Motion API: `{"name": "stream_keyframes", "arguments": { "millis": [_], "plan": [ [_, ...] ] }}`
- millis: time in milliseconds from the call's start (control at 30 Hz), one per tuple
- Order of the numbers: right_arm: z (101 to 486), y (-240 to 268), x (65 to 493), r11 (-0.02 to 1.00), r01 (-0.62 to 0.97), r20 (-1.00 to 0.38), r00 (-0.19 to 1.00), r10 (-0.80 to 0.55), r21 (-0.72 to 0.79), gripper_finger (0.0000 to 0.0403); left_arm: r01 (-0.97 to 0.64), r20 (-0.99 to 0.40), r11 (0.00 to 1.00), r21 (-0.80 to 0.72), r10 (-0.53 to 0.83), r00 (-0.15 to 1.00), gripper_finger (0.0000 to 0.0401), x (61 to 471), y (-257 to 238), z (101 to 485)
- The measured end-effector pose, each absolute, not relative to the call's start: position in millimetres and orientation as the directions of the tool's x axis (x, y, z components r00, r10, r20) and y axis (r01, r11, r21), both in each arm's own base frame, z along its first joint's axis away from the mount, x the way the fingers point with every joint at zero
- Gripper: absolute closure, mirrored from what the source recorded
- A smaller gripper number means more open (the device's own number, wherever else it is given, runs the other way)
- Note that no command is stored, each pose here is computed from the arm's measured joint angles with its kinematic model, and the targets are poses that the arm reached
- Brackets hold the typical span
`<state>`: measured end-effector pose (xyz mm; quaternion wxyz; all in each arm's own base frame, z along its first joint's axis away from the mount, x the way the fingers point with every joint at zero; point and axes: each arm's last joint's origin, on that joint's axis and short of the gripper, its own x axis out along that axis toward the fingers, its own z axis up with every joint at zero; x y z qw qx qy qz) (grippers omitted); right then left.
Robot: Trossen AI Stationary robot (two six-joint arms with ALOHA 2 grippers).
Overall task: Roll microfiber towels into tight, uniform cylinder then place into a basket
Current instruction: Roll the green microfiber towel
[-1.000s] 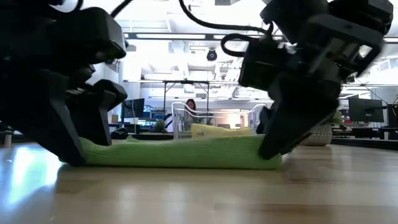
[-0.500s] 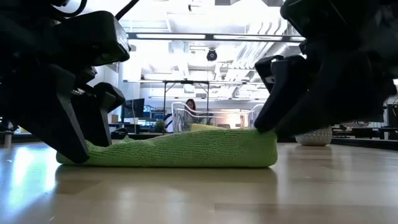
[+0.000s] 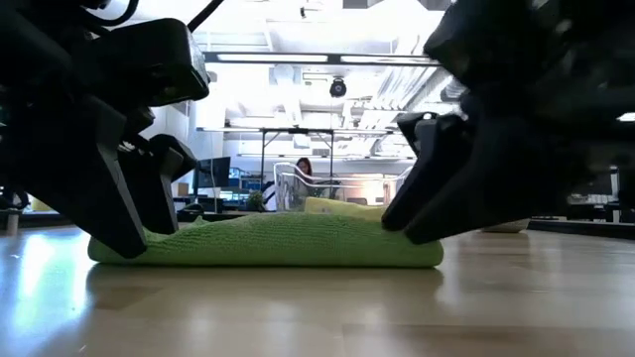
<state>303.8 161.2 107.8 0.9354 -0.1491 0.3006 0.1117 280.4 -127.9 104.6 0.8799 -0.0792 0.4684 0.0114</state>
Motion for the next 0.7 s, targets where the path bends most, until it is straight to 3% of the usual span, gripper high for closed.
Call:
{"name": "stream_keyframes", "arguments": {
  "millis": [233,367,700],
  "plan": [
    [101.9,141.4,308.0,0.960,-0.221,-0.657,0.752,0.055,-0.173,0.0285,-0.095,-0.826,0.987,-0.129,-0.054,0.561,0.0215,280.4,-127.9,104.6],
    [101.5,135.3,311.0,0.960,-0.249,-0.672,0.734,0.102,-0.126,0.0282,-0.099,-0.826,0.986,-0.132,-0.054,0.562,0.0215,280.4,-127.9,104.6],
    [98.5,131.6,311.5,0.970,-0.240,-0.702,0.697,0.146,-0.036,0.0211,-0.108,-0.825,0.985,-0.138,-0.054,0.562,0.0215,280.4,-127.9,104.6]
  ]
}}
